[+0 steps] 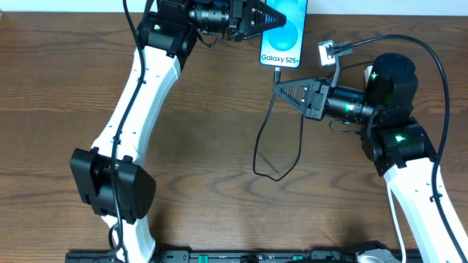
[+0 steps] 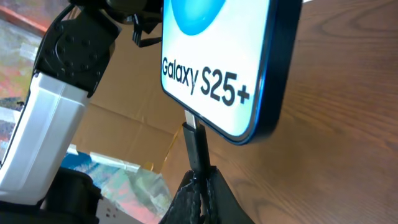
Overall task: Plug charger to phone and switch on socket
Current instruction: 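Push the USB-C plug up into the phone's bottom port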
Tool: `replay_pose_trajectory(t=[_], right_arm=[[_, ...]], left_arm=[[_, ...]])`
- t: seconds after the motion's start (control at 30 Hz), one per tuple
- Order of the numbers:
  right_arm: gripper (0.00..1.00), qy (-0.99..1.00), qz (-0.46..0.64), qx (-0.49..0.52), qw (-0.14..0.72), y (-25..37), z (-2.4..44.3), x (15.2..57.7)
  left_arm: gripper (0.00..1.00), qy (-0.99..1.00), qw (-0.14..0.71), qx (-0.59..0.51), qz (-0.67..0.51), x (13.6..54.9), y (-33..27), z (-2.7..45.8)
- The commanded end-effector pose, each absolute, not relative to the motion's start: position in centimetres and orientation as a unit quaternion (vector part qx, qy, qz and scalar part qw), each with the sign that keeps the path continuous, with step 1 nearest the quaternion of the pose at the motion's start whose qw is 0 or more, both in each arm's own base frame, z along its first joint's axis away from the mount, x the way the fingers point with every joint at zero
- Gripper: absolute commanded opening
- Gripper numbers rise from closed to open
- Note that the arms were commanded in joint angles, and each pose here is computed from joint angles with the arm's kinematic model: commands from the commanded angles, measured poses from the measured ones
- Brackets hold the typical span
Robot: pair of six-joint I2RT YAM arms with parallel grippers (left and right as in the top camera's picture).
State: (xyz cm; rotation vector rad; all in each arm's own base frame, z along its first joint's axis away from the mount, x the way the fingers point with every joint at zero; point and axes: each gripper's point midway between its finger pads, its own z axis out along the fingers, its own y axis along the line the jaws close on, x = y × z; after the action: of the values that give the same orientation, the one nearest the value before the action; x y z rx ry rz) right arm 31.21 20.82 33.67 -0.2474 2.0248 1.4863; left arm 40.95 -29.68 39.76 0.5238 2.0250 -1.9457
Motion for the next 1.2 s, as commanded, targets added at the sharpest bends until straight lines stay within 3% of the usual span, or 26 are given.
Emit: replay_pose_trajectory(t=[0.0,1.17], right_arm=[[0.01,0.762,0.561,-0.092,0.309,20.98,34.21,31.11],[0.01,0.763,0.553,-0.070,0.326,20.61,34.47,32.07]], left_arm=[[0.07,0.687,0.161,0.213,-0.676,39.69,-29.23,41.75],[0.07,0.687,0.158,0.211,-0.677,39.66,-29.23,41.74]])
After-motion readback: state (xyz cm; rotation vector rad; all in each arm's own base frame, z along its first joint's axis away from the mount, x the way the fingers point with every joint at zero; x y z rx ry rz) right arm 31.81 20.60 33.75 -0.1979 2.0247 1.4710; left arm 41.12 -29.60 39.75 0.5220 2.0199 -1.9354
